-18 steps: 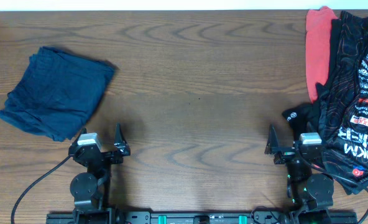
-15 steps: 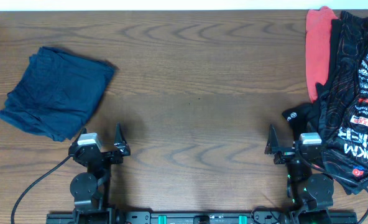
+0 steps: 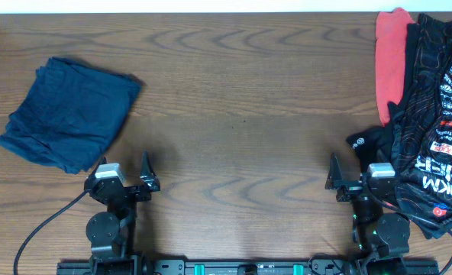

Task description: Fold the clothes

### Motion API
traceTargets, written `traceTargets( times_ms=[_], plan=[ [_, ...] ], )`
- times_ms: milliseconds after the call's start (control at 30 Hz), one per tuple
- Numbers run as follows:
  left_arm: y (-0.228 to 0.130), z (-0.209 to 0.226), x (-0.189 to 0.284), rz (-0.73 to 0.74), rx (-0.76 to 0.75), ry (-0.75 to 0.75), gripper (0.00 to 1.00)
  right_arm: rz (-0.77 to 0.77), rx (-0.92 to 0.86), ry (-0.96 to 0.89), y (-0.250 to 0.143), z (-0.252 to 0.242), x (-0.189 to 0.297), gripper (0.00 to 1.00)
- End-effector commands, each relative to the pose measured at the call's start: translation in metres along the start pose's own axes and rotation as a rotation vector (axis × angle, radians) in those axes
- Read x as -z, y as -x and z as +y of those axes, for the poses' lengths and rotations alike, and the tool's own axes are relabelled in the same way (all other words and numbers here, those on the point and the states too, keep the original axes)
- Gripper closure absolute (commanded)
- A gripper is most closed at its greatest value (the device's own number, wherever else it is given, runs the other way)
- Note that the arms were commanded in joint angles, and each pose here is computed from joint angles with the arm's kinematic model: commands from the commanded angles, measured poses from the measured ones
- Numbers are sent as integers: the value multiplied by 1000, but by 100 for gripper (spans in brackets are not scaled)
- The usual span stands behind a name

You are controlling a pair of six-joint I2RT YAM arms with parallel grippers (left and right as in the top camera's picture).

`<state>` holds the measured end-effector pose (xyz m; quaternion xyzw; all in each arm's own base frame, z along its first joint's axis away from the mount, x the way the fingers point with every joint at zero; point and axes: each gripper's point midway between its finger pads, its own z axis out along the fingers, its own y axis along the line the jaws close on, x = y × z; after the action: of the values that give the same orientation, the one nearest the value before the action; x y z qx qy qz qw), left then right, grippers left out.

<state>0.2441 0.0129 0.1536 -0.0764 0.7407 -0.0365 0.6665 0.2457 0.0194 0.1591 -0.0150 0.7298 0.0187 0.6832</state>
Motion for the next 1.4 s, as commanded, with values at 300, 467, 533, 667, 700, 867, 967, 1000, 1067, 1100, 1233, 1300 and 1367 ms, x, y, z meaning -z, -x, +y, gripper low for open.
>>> traceTargets(
  times_ms=[300, 467, 533, 667, 700, 867, 967, 1000, 1067, 1100, 1233, 1300, 1367],
  plan=[
    [-15, 1, -1, 39, -2, -2, 2, 3, 11, 0, -1, 0, 0, 1],
    [-15, 1, -1, 39, -2, -2, 2, 3, 11, 0, -1, 0, 0, 1],
    [-15, 1, -1, 39, -2, -2, 2, 3, 11, 0, -1, 0, 0, 1],
    [-15, 1, -1, 39, -2, -2, 2, 3, 11, 0, -1, 0, 0, 1],
    [-15, 1, -1, 39, -2, -2, 2, 3, 11, 0, -1, 0, 0, 1],
    [-15, 0, -1, 40, -1, -9, 2, 4, -34, 0, -1, 0, 0, 1],
    [-15, -2, -1, 41, 31, -16, 2, 5, -38, 0, -1, 0, 0, 1],
    [-14, -3, -1, 43, 51, -24, 2, 7, -37, -1, -2, 0, 0, 1],
    [-11, -9, 0, 48, 73, -53, 2, 18, -36, -5, -4, -1, -1, 1],
    [-8, -11, 1, 49, 84, -64, 2, 27, -35, -6, -5, -1, -1, 1],
    [2, -14, 6, 104, 121, -59, 2, 101, -26, -49, -9, -8, 0, 1],
    [7, -15, 9, 163, 124, -46, 2, 152, -17, -87, -8, -15, 0, 1],
    [14, -16, 11, 217, 127, -35, 2, 208, -6, -128, -6, -21, -1, 1]
  ],
)
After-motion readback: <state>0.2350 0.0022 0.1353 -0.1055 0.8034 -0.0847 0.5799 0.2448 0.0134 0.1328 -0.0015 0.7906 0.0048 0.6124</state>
